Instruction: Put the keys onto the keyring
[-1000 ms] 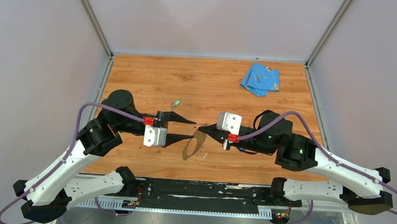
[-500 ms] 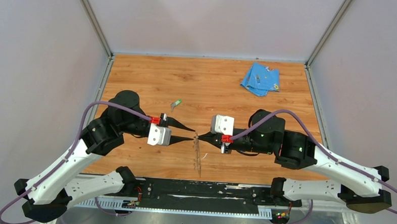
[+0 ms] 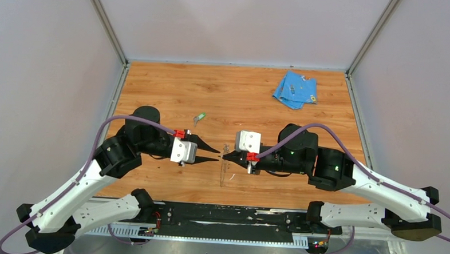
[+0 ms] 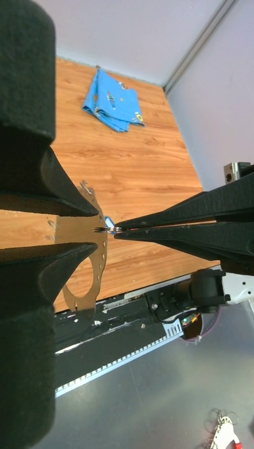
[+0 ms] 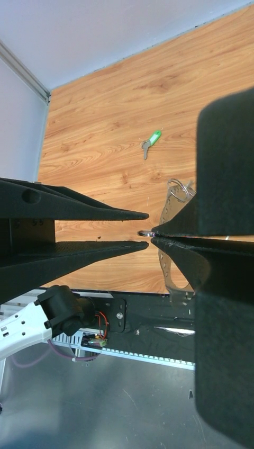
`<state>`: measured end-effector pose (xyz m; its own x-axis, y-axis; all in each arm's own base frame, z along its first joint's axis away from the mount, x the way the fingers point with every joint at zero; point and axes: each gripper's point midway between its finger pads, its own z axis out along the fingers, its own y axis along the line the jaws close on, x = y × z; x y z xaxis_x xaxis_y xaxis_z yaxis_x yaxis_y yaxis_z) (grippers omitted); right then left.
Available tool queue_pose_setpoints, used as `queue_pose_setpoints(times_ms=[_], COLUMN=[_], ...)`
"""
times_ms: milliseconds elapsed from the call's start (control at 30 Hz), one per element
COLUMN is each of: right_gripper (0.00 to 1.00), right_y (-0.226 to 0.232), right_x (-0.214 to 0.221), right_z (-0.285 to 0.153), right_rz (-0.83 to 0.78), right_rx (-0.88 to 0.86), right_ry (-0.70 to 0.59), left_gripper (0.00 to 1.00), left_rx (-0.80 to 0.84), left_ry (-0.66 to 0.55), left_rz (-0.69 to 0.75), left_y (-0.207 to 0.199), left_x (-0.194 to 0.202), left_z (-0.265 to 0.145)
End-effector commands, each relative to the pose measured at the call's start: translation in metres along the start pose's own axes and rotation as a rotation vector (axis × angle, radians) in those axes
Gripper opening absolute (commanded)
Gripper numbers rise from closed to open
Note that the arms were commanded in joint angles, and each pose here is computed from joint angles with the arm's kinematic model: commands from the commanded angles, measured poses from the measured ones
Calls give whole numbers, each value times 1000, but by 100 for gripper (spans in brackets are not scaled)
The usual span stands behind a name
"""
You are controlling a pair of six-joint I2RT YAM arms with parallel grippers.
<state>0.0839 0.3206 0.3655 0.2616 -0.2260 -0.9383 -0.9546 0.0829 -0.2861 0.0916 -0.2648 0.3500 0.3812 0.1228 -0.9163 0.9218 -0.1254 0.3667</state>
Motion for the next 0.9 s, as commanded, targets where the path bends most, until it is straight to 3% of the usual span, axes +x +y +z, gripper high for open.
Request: queue_pose_setpoints(times_ms=[0,233,400,867], right_gripper=[0,1,0,1], right_y=[-3,-4,-5,-5], right_x=[-28,-30,-32,-26], right_z=[-5,-4,-4,1], right_rz=[7,18,24,31], right_rx=[7,14,20,25], right_ry=[-78,-89,-100,-91], left_gripper=[29,23,13,8], left_rx=[-59,-68,-35,-32], left_ry=[-1,-40,-33,-34], left_rz=[-33,-59,-90,-160], left_y=[6,9,1,1], left_x=[3,-4,-1,-1], left_z=[-1,3,3,6])
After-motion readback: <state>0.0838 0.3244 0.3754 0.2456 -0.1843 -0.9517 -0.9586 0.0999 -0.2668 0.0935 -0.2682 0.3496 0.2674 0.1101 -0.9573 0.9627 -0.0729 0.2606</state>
